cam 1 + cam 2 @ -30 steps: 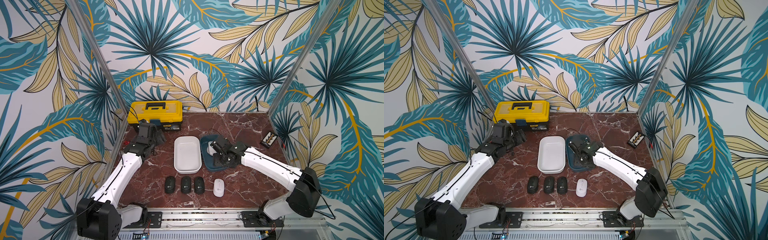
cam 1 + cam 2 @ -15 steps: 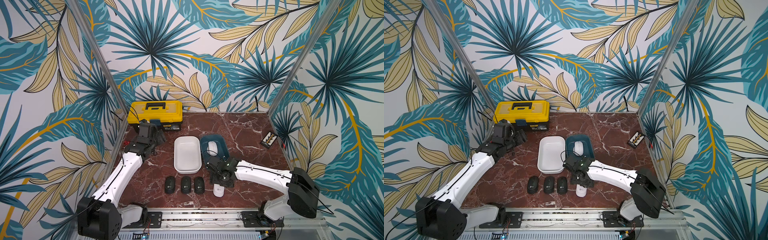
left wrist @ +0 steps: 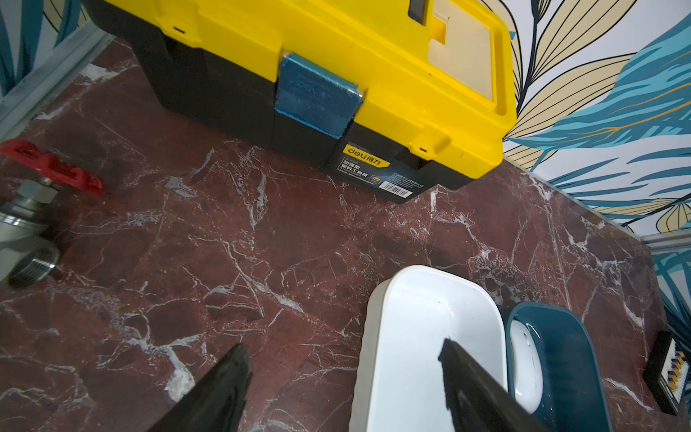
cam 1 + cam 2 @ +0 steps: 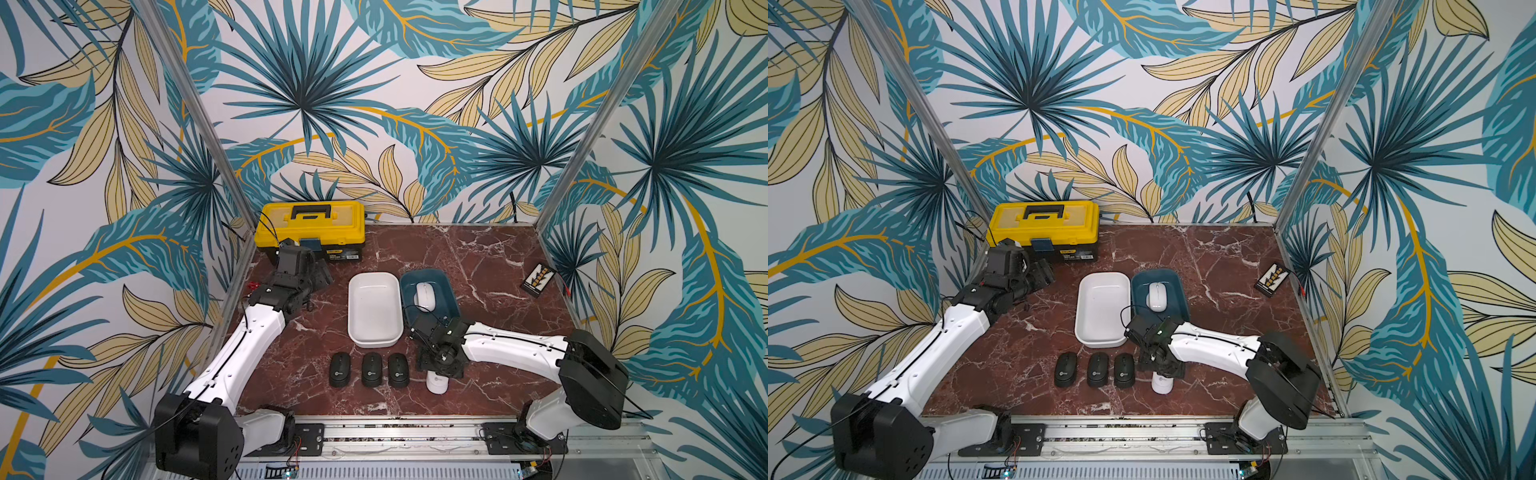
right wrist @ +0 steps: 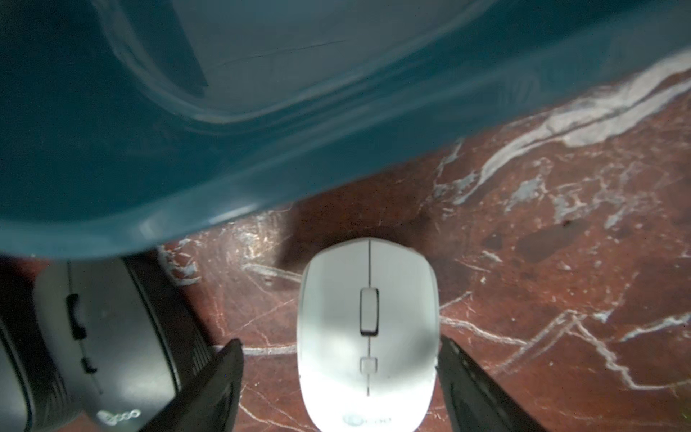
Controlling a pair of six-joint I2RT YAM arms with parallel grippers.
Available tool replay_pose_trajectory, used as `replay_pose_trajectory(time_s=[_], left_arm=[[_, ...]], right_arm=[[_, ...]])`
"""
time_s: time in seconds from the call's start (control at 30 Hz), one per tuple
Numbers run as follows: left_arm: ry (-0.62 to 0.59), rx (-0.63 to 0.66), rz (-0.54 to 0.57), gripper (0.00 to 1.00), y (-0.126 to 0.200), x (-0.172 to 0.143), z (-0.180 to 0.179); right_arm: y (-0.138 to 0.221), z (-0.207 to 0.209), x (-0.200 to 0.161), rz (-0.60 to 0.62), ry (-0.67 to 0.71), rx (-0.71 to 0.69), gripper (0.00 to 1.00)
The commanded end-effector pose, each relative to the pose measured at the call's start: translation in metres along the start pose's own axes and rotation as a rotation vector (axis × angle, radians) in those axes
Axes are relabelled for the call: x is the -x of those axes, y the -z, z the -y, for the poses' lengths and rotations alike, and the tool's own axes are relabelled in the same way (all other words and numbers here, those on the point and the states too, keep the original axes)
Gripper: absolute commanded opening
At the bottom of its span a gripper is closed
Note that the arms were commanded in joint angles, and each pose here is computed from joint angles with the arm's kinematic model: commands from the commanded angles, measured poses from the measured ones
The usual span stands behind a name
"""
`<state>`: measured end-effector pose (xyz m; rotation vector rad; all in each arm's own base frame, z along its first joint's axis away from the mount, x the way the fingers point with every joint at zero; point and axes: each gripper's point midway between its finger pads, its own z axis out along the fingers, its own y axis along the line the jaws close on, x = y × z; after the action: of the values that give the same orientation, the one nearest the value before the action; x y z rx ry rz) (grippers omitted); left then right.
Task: Place the mice by color into the storage box
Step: Pick up the mouse from the center of the board.
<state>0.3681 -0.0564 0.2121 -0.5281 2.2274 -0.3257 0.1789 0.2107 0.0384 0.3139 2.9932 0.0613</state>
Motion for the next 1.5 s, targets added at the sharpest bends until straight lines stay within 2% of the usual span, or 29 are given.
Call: replay_pose_trajectory(time_s=[0.0, 0.7, 0.8, 0.93, 1.03, 1.23, 1.47], left_arm=[[-0.008, 0.008, -0.020, 0.83, -0.005, -0.007, -0.002], [0.010, 0.008, -0.043, 0.83, -0.009, -0.014, -0.004], [0.009, 0.012, -0.043, 0.83, -0.008, -0.013, -0.005], [0.005, 0.014, -0.038, 0.83, -0.007, -0.012, -0.004], [0.007, 0.012, -0.037, 0.83, -0.007, -0.012, -0.004], [0.005, 0.014, -0.039, 0.83, -0.007, -0.013, -0.005], [0.010, 0.012, -0.042, 0.83, -0.010, -0.014, -0.005]], right_arm=[[-0.005, 0.010, -0.006, -0.012, -0.014, -0.037, 0.82], [-0.027, 0.013, -0.015, -0.056, 0.000, -0.056, 0.81], [-0.028, 0.014, -0.015, -0.055, 0.000, -0.057, 0.75], [-0.027, 0.010, -0.016, -0.056, 0.005, -0.035, 0.55], [-0.027, 0.010, -0.017, -0.061, 0.012, -0.034, 0.45], [-0.009, 0.012, -0.013, -0.044, 0.057, -0.034, 0.43], [0.043, 0.010, 0.005, 0.031, 0.122, -0.017, 0.43]])
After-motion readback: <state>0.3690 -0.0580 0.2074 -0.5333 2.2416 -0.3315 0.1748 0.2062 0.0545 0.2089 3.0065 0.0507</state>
